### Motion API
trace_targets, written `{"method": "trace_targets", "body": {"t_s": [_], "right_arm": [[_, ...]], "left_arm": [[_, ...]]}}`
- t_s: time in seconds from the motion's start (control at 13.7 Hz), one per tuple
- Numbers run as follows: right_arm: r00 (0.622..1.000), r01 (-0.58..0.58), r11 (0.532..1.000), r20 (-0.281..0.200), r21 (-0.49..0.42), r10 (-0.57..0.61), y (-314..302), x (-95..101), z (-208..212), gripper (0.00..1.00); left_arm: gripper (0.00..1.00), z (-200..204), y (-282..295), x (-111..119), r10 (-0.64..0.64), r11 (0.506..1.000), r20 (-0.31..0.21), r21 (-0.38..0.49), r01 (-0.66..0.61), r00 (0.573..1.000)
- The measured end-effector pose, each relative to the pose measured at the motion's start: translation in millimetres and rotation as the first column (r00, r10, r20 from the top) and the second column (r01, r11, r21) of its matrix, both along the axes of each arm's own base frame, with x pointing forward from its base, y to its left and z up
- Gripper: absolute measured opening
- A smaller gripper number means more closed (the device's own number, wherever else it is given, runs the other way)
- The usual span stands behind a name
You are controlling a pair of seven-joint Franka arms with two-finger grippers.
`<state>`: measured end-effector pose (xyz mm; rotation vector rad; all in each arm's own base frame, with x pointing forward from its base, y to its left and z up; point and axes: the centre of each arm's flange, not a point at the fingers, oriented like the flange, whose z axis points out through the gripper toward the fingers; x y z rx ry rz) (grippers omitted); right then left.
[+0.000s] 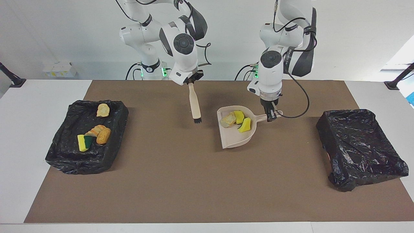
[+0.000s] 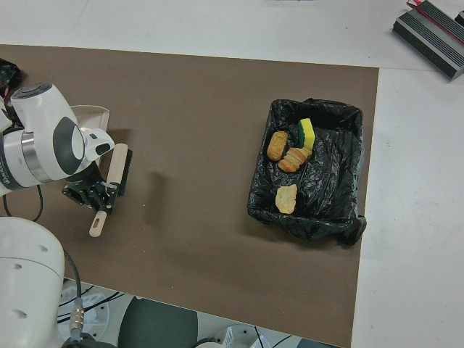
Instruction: Sweep and dump trash in bin
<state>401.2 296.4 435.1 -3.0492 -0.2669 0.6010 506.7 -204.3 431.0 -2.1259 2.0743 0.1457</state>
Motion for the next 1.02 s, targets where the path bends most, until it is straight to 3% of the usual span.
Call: {"method": "trace_targets", "body": {"t_s": [0.36, 0.51, 0.8, 0.87, 1.02], "right_arm": [[0.995, 0.05, 0.998, 0.083, -0.045, -0.046, 98, -76.7, -54, 0.26], [0.993, 0.053, 0.996, 0.108, -0.076, -0.044, 125, -96.8, -83, 0.26], [0.99, 0.078, 0.993, 0.124, -0.089, -0.066, 128, -89.7, -99, 0.26], [0.989, 0.082, 0.993, 0.126, -0.087, -0.071, 127, -87.3, -98, 0.3], [0.988, 0.092, 0.993, 0.132, -0.079, -0.081, 127, -81.7, -93, 0.54]], "left_arm": [[0.31, 89, 103, 11, -0.008, 1.0, -0.017, -0.014, 0.008, 1.0], [0.31, 110, 137, 17, 0.033, 0.999, -0.015, -0.014, -0.033, 0.999], [0.31, 142, 205, 26, 0.04, 0.999, 0.007, -0.015, -0.04, 0.999], [0.31, 152, 223, 26, 0.055, 0.998, 0.015, -0.018, -0.055, 0.998], [0.31, 173, 264, 26, 0.081, 0.995, 0.041, -0.062, -0.079, 0.996]]}}
